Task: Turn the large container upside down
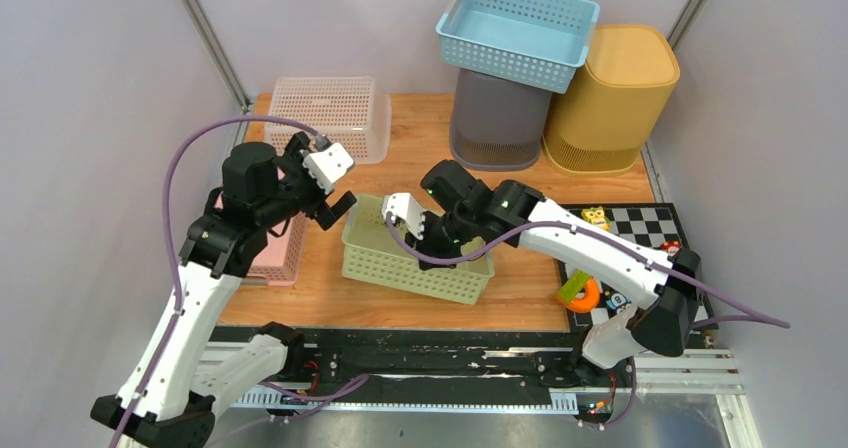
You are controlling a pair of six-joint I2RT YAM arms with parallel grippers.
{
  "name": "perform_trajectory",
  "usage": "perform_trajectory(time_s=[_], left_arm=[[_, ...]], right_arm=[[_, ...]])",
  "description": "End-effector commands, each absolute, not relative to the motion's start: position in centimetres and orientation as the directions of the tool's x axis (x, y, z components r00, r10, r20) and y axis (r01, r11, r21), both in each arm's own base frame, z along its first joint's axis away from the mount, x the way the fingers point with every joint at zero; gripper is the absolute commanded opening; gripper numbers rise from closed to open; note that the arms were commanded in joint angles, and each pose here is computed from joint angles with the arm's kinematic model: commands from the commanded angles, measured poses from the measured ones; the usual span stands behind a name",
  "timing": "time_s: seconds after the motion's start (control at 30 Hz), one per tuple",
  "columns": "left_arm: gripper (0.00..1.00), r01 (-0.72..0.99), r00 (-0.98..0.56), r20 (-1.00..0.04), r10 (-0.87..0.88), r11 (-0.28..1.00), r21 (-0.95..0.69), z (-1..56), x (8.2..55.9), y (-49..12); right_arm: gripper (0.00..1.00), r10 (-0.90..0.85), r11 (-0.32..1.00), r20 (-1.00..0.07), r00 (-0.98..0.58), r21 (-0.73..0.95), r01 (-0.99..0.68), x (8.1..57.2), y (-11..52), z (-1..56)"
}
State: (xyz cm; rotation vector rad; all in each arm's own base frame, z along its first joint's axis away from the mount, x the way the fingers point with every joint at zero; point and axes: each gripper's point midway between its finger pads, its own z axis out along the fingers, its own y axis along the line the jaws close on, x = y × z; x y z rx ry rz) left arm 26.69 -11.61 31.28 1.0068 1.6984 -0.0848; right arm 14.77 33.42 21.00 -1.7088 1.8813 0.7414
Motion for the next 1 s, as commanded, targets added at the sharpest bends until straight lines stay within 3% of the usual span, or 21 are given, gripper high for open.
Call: perform_trajectory(time_s=[0.0, 0.37, 0.57, 0.97], left_arm=[[1.0, 0.701, -0.009, -0.828, 0.56, 0.594, 0.394, 31.6, 24.4, -12.0], [1.0, 0.729, 0.03, -0.848, 0.529, 0.568, 0.381, 32.2, 23.1, -12.7], [1.0, 0.742, 0.031, -0.853, 0.521, 0.56, 0.369, 32.1, 23.1, -13.1], [1.0, 0.765, 0.008, -0.854, 0.52, 0.547, 0.34, 31.2, 23.3, -13.6]], right_arm=[[0.02, -0.688, 0.01, -0.686, -0.238, 0.319, -0.948, 11.9, 33.5, 23.1], [0.02, -0.586, 0.017, -0.617, -0.525, 0.638, -0.77, 13.8, 35.5, 25.8], [0.02, -0.519, 0.043, -0.527, -0.673, 0.77, -0.636, 15.6, 36.5, 27.2], [0.02, -0.383, 0.219, -0.337, -0.86, 0.871, -0.439, 22.0, 35.5, 22.5]])
